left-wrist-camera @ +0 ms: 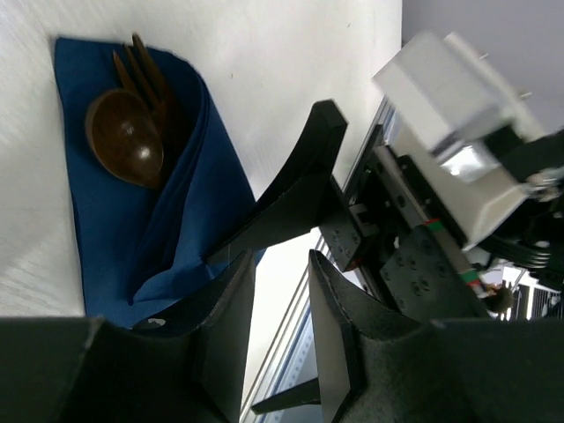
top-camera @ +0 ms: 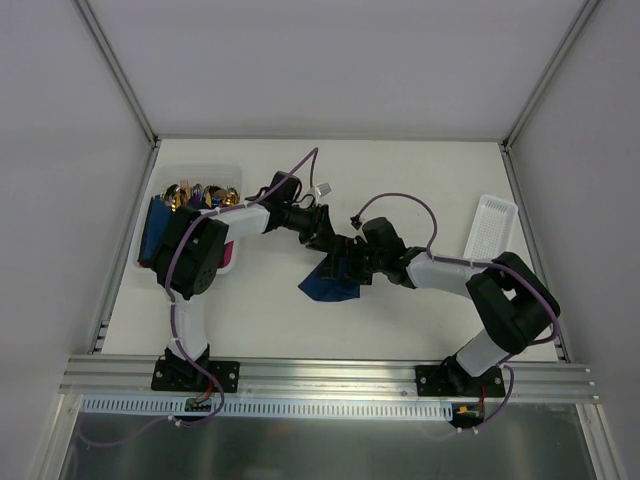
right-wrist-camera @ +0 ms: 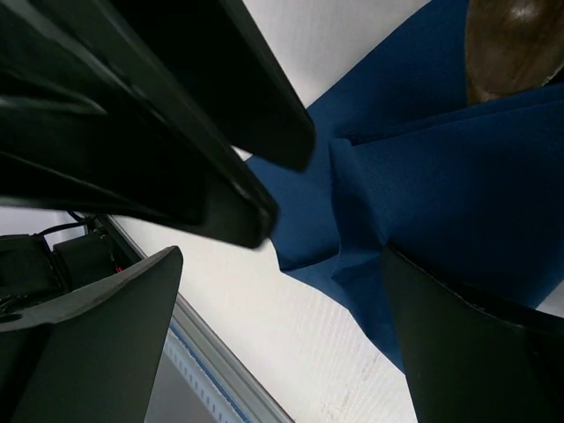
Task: Place the utensils on the paper napkin and roll it up
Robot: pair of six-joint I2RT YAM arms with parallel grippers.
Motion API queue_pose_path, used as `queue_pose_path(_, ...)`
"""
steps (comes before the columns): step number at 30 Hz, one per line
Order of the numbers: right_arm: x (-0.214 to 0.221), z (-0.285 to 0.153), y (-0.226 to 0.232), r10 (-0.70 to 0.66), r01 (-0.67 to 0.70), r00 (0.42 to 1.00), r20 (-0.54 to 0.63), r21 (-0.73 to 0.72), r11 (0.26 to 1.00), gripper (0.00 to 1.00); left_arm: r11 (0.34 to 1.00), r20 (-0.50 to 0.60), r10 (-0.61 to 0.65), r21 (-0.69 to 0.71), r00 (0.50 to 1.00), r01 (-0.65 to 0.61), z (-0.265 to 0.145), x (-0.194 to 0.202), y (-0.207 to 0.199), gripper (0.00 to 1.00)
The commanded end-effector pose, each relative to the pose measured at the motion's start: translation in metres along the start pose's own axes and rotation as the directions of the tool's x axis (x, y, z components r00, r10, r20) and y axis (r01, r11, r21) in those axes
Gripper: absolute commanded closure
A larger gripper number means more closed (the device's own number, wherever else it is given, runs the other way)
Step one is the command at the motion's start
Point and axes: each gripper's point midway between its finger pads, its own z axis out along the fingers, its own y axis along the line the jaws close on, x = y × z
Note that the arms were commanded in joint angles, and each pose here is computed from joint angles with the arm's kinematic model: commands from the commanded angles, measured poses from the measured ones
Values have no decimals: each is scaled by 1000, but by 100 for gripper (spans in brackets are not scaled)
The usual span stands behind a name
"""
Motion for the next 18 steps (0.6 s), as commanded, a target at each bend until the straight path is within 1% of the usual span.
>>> queue_pose_path(1, -6, 3, 15, -24, 25, 1000, 16, -58, 998, 1, 999, -38, 43, 27, 998, -42, 0, 17, -8, 69)
queue_pose_path(5, -6, 5, 17, -18, 19, 1000, 12, -70, 997, 1, 1000, -81, 7, 5, 997, -7, 5, 36, 4, 72)
queue_pose_path(10, -6, 6, 21, -16, 17, 1000, 13, -88, 996, 1, 1000, -123, -3, -29, 992, -1, 11, 54, 17, 74)
queue_pose_path(12, -5, 5, 18, -13, 14, 1000, 14, -78, 997, 1, 999, -127, -9, -45, 992, 3, 13, 56, 21, 75)
queue_pose_path(18, -5, 0, 26, -16, 19, 999, 33, -114, 993, 1, 994, -131, -49, -98, 990, 37, 22, 55, 44, 79)
